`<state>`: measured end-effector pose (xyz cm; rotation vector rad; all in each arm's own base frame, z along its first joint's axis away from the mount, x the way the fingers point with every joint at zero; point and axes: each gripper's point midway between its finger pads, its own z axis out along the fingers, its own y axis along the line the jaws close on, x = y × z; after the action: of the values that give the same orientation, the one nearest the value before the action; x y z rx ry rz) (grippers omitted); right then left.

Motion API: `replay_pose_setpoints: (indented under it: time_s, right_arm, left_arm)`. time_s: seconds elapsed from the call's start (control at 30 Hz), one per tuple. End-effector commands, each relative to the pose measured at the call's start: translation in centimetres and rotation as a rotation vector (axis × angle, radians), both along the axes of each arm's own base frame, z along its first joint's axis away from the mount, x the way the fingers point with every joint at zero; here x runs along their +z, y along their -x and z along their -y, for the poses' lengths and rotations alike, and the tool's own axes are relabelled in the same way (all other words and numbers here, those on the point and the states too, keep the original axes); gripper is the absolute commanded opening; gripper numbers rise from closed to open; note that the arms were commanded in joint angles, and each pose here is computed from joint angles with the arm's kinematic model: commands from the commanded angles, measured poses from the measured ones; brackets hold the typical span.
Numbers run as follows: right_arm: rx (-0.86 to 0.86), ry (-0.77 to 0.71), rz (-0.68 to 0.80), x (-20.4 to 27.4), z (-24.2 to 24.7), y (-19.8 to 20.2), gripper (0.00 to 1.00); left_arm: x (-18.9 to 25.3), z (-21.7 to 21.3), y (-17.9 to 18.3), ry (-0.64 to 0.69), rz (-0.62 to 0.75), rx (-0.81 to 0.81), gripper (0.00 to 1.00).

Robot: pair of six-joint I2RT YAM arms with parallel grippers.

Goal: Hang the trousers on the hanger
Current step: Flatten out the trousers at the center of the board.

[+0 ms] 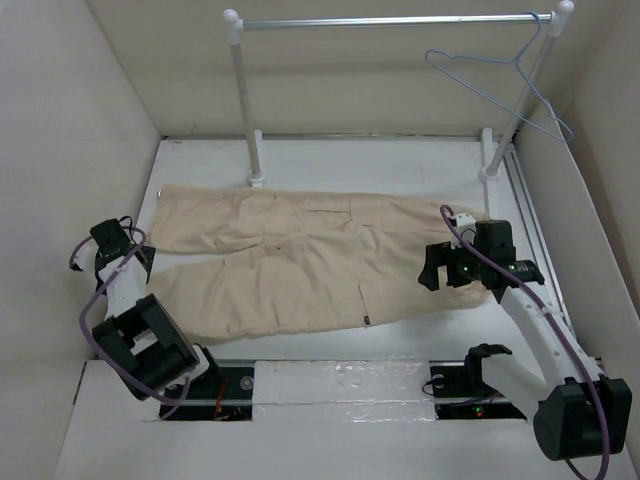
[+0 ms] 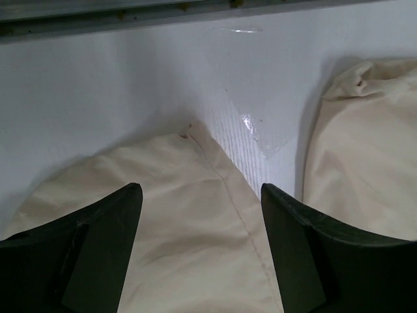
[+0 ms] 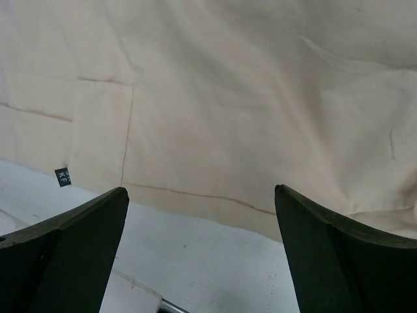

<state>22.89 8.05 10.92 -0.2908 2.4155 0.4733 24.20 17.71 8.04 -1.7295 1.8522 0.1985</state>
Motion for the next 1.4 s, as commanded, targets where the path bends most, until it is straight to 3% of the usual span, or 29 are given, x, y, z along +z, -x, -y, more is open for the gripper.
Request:
replay_pose_setpoints:
  time_s: [0.0, 0.13, 0.27, 0.43, 0.5, 0.53, 0.63, 0.8, 0.93, 1.03, 1.17, 1.37]
  right_arm:
    - [0.092, -0.006, 0.086, 1.6, -1.4, -0.8, 0.99]
    - [0.09, -0.002, 0.076, 1.5, -1.5, -0.4, 0.98]
    - [0.078, 0.008, 0.083, 2.0, -1.4, -0.4, 0.99]
    - [0.057, -0.003, 0.096, 2.6, -1.5, 0.0, 0.99]
    - [0.065, -0.008, 0.103, 2.6, -1.7, 0.0, 0.99]
    - [0.066, -0.007, 0.105, 2.7, -1.7, 0.0, 0.99]
    - [0.075, 0.001, 0.114, 3.1, -1.7, -0.3, 0.99]
    - [0.114, -0.018, 0.131, 4.0, -2.3, -0.5, 0.99]
    - [0.116, -0.002, 0.137, 4.0, -2.1, -0.6, 0.99]
    - [0.129, 0.008, 0.136, 3.4, -2.4, -0.7, 0.99]
    - [0.197, 0.022, 0.128, 3.1, -3.9, -0.4, 1.0]
    - [0.226, 0.069, 0.142, 3.2, -4.6, -0.4, 1.0]
  left_arm:
    - [-0.4, -0.9, -1.6, 0.009, 0.017, 0.006, 0.7]
    - [-1.1, -2.0, -2.9, -0.001, -0.017, -0.03, 0.7]
    - [-2.5, -3.0, -2.3, -0.015, -0.105, -0.011, 0.57]
    - [-3.3, -3.5, -3.3, -0.011, -0.101, -0.023, 0.54]
    - [-3.7, -3.4, -3.4, -0.014, -0.121, -0.03, 0.47]
    - [-4.0, -3.2, -3.5, -0.012, -0.132, -0.04, 0.42]
    - [-4.2, -2.9, -3.1, -0.006, -0.143, -0.038, 0.0]
    - [-1.4, -1.8, -2.7, -0.013, -0.088, -0.077, 0.0]
    - [7.8, -0.6, -1.3, -0.165, 0.084, -0.094, 0.0]
    - [11.2, 3.6, 2.7, -0.199, 0.006, -0.078, 0.0]
    - [14.3, 4.3, 5.4, -0.266, -0.01, -0.035, 0.0]
    - [24.2, 5.3, 6.9, -0.369, 0.217, -0.013, 0.0]
